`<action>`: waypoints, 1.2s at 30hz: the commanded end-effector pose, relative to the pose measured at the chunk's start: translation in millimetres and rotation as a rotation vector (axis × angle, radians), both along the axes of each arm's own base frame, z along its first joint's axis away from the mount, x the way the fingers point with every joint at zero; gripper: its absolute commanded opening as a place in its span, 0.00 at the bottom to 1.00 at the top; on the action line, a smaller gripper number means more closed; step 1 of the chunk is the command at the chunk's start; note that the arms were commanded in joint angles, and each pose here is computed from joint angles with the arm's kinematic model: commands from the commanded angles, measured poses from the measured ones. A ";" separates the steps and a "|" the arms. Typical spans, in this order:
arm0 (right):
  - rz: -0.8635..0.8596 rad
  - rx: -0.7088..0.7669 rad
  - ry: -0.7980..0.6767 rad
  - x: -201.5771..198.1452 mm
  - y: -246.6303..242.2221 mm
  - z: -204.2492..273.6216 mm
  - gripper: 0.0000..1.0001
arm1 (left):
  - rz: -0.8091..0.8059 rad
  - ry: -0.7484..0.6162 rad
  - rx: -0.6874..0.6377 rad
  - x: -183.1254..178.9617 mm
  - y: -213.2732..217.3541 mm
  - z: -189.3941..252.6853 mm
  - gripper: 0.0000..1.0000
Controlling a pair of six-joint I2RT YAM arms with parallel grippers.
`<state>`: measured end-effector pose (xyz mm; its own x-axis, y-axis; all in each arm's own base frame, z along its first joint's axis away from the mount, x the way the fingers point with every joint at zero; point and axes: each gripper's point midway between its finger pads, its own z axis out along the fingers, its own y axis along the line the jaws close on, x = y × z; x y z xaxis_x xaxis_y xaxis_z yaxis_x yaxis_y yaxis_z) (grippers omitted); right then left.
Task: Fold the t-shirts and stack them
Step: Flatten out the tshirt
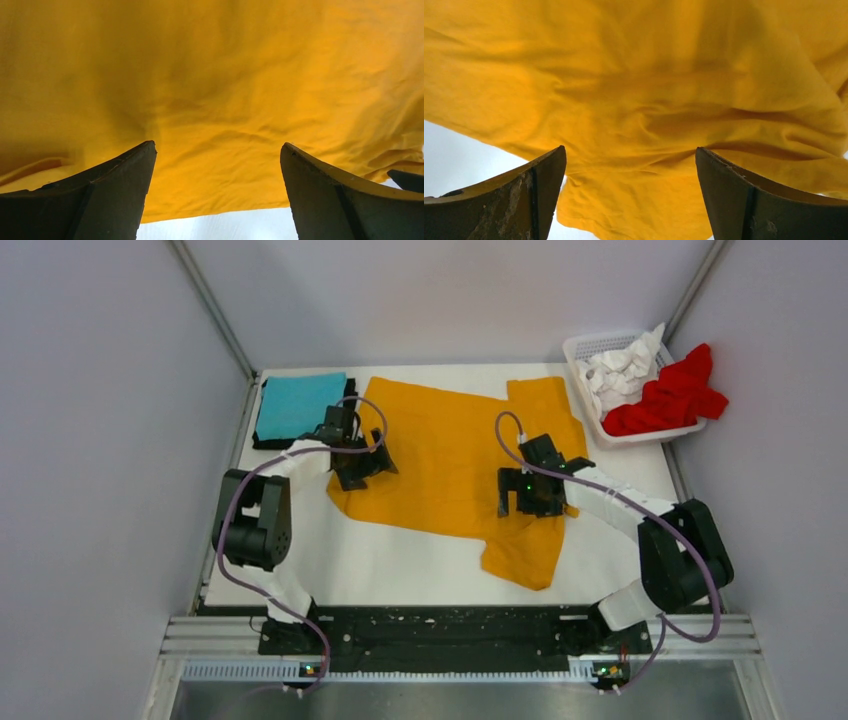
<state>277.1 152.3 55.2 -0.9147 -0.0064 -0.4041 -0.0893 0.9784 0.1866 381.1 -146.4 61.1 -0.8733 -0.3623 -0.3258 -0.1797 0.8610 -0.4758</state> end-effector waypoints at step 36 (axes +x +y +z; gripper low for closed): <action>-0.199 0.141 -0.164 38.9 -16.5 40.3 0.99 | 0.685 0.192 0.373 -127.9 163.5 -26.2 0.99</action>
